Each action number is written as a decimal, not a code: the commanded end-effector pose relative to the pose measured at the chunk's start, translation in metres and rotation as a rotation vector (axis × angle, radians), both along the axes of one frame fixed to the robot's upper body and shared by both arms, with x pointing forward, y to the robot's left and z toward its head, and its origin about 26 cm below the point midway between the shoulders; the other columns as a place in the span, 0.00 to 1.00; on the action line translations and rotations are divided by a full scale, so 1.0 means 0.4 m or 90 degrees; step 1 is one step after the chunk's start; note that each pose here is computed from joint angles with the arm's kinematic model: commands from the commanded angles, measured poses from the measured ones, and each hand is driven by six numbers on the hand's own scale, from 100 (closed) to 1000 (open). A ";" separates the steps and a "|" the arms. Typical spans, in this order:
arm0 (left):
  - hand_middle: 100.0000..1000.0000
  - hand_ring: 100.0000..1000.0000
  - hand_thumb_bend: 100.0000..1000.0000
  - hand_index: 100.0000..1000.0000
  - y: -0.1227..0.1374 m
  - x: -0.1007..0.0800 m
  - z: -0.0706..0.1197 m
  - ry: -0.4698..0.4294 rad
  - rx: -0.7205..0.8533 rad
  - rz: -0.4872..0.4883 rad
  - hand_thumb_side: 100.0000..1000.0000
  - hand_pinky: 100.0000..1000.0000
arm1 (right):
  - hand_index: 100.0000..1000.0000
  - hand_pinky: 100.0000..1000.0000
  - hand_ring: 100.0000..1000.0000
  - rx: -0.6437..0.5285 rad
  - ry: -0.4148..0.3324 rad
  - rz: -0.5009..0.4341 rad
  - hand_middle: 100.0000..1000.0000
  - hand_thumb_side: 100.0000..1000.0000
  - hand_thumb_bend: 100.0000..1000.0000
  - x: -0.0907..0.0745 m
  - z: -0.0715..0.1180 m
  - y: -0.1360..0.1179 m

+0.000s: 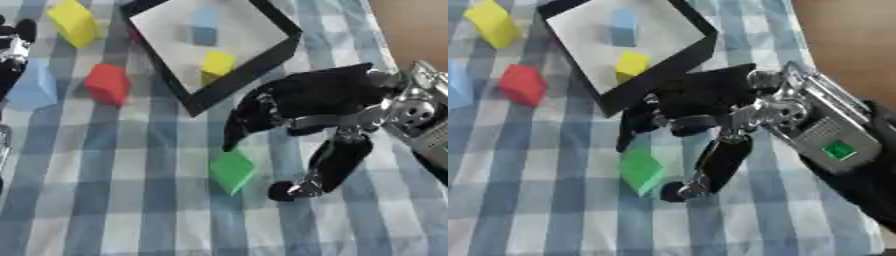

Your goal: Pick up objects on the table and place them in the box.

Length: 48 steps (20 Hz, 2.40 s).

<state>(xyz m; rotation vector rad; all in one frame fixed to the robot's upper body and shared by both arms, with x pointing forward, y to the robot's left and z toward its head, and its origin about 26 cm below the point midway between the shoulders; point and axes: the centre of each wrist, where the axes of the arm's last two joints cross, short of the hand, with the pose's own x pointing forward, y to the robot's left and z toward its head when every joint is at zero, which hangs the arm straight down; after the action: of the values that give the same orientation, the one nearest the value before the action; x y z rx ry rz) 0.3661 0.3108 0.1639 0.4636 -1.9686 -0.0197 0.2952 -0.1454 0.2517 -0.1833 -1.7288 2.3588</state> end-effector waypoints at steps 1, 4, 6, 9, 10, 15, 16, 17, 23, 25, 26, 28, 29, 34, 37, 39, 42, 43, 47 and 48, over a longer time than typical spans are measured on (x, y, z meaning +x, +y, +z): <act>0.62 0.67 0.56 0.74 0.014 -0.003 0.027 -0.017 0.019 0.006 0.44 0.52 | 0.81 0.87 0.81 -0.003 -0.028 -0.007 0.75 0.29 0.30 -0.009 0.012 0.000; 0.62 0.67 0.56 0.74 0.013 -0.003 0.028 -0.017 0.018 0.006 0.44 0.52 | 0.81 0.87 0.81 0.008 -0.042 -0.019 0.75 0.30 0.30 -0.010 0.006 0.002; 0.62 0.67 0.56 0.74 0.012 -0.003 0.029 -0.018 0.017 0.005 0.44 0.52 | 0.81 0.87 0.81 0.015 -0.046 -0.026 0.75 0.29 0.28 -0.011 -0.001 0.005; 0.62 0.67 0.56 0.74 0.012 -0.003 0.030 -0.018 0.017 0.005 0.44 0.52 | 0.81 0.87 0.81 0.030 -0.057 -0.035 0.75 0.30 0.30 -0.012 -0.008 0.009; 0.62 0.67 0.56 0.74 0.012 -0.003 0.030 -0.018 0.018 0.005 0.44 0.52 | 0.81 0.87 0.81 0.035 -0.063 -0.035 0.75 0.31 0.31 -0.012 -0.009 0.010; 0.62 0.67 0.56 0.74 0.011 -0.003 0.031 -0.018 0.017 0.005 0.44 0.52 | 0.82 0.87 0.82 0.069 -0.106 -0.029 0.76 0.32 0.36 -0.013 -0.008 0.016; 0.62 0.67 0.56 0.74 0.010 -0.003 0.031 -0.018 0.017 0.005 0.44 0.52 | 0.82 0.87 0.83 0.072 -0.113 -0.027 0.77 0.31 0.36 -0.014 -0.008 0.017; 0.62 0.67 0.56 0.74 0.010 -0.003 0.031 -0.018 0.017 0.004 0.44 0.52 | 0.82 0.87 0.83 0.071 -0.115 -0.026 0.77 0.31 0.36 -0.014 -0.011 0.019; 0.62 0.67 0.56 0.74 0.007 -0.003 0.031 -0.019 0.014 0.002 0.44 0.52 | 0.82 0.87 0.83 0.036 -0.101 -0.051 0.77 0.33 0.36 0.000 -0.032 0.023; 0.62 0.67 0.56 0.74 0.006 -0.003 0.031 -0.019 0.013 0.002 0.44 0.52 | 0.82 0.87 0.83 0.024 -0.094 -0.063 0.76 0.34 0.36 0.015 -0.048 0.024; 0.62 0.67 0.56 0.74 0.006 -0.003 0.031 -0.019 0.013 0.002 0.44 0.52 | 0.82 0.87 0.82 0.019 -0.091 -0.067 0.76 0.34 0.36 0.021 -0.056 0.024; 0.62 0.67 0.56 0.74 0.005 -0.003 0.032 -0.020 0.013 0.001 0.44 0.52 | 0.81 0.87 0.82 0.011 -0.088 -0.072 0.76 0.35 0.37 0.034 -0.070 0.024; 0.62 0.67 0.56 0.74 0.005 -0.003 0.032 -0.020 0.013 0.001 0.44 0.52 | 0.81 0.87 0.82 0.008 -0.088 -0.073 0.76 0.36 0.37 0.039 -0.075 0.025; 0.62 0.67 0.56 0.74 0.002 -0.002 0.033 -0.020 0.012 -0.001 0.44 0.52 | 0.80 0.86 0.81 0.006 -0.086 -0.087 0.74 0.41 0.32 0.066 -0.097 0.024; 0.62 0.67 0.56 0.74 0.001 -0.002 0.035 -0.021 0.011 -0.001 0.44 0.52 | 0.79 0.86 0.80 0.005 -0.078 -0.093 0.74 0.42 0.32 0.083 -0.113 0.024; 0.62 0.67 0.56 0.74 0.000 -0.002 0.036 -0.022 0.011 -0.002 0.44 0.52 | 0.79 0.86 0.80 0.001 -0.075 -0.090 0.74 0.42 0.33 0.089 -0.123 0.026; 0.62 0.67 0.56 0.74 -0.001 -0.002 0.037 -0.023 0.011 -0.004 0.44 0.52 | 0.79 0.86 0.80 -0.009 -0.071 -0.087 0.74 0.42 0.34 0.099 -0.138 0.029; 0.62 0.67 0.56 0.74 -0.002 -0.002 0.038 -0.024 0.011 -0.004 0.44 0.52 | 0.79 0.86 0.80 -0.011 -0.068 -0.088 0.73 0.41 0.34 0.103 -0.145 0.029; 0.62 0.67 0.56 0.74 -0.002 -0.002 0.037 -0.023 0.011 -0.005 0.44 0.52 | 0.79 0.86 0.80 -0.023 -0.050 -0.087 0.73 0.37 0.31 0.119 -0.173 0.028; 0.62 0.67 0.56 0.74 -0.002 -0.002 0.037 -0.023 0.011 -0.004 0.44 0.52 | 0.79 0.86 0.80 -0.024 -0.046 -0.086 0.73 0.37 0.31 0.122 -0.177 0.027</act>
<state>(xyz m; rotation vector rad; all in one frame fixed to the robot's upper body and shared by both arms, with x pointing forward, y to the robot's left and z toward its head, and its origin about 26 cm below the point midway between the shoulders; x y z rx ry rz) 0.3660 0.3081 0.1662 0.4607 -1.9733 -0.0229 0.3417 -0.1334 0.1775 -0.3666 -1.6451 2.3067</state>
